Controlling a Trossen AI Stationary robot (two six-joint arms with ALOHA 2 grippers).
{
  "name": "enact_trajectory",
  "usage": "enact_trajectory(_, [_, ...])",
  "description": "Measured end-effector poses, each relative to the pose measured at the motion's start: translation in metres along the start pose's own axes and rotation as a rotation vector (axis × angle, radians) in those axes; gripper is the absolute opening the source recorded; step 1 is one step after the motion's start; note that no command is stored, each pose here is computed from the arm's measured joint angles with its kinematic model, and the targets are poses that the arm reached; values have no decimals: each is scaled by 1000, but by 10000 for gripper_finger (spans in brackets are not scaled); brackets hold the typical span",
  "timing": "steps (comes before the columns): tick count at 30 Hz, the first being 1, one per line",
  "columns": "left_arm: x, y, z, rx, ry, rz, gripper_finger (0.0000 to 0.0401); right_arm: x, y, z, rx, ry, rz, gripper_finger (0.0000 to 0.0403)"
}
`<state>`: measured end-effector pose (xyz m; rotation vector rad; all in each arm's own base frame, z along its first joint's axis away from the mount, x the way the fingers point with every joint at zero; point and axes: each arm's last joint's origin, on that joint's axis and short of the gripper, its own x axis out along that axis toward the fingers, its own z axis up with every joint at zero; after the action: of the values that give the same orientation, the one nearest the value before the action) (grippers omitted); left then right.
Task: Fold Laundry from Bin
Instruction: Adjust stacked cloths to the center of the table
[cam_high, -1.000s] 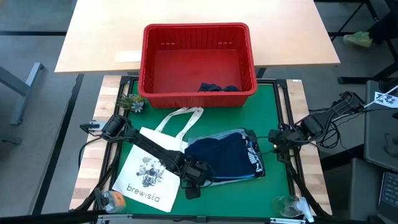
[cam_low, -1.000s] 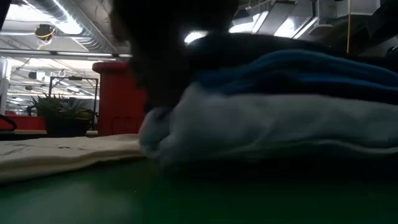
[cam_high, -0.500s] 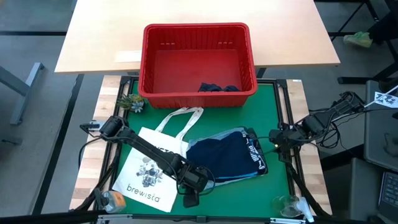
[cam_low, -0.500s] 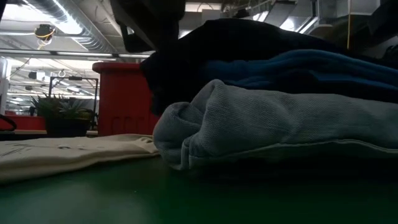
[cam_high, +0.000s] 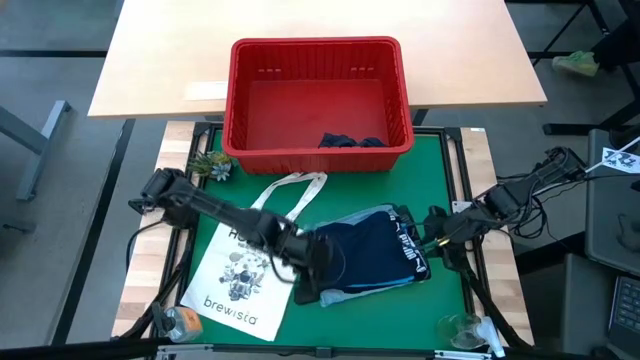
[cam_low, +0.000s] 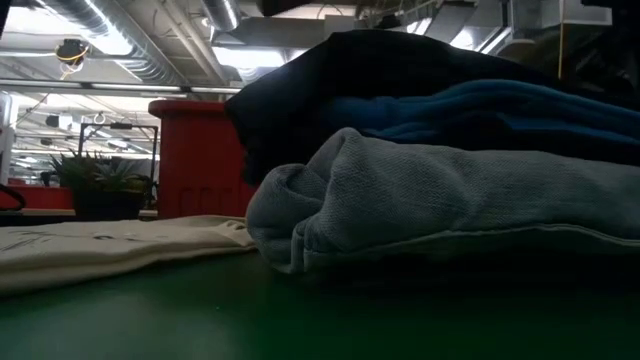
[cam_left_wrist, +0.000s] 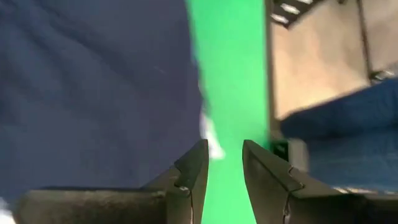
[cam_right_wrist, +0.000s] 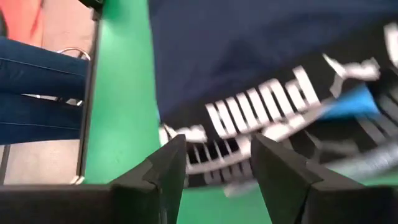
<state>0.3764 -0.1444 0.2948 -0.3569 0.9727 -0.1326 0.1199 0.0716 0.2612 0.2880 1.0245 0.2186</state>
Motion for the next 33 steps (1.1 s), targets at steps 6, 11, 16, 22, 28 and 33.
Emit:
enact_trajectory(6, [-10, 41, 23, 24, -67, 91, 94, 14, 9, 13, -29, -44, 39, 181])
enact_trajectory(11, [-13, 80, 40, 67, -85, 164, 94, 33, 16, 23, -78, -30, 51, 182])
enact_trajectory(16, [-18, 113, 50, 71, -75, 160, 94, 55, 25, 31, -136, 4, 135, 182])
enact_trajectory(22, [-8, 134, 50, 102, -19, 120, 94, 77, 30, 38, -163, 19, 169, 182])
enact_trajectory(28, [22, 149, 35, 85, 50, 142, 94, 98, 26, 33, -151, 130, 108, 182])
enact_trajectory(33, [49, 161, 14, 62, 154, 157, 94, 110, 20, 27, -125, 217, 21, 182])
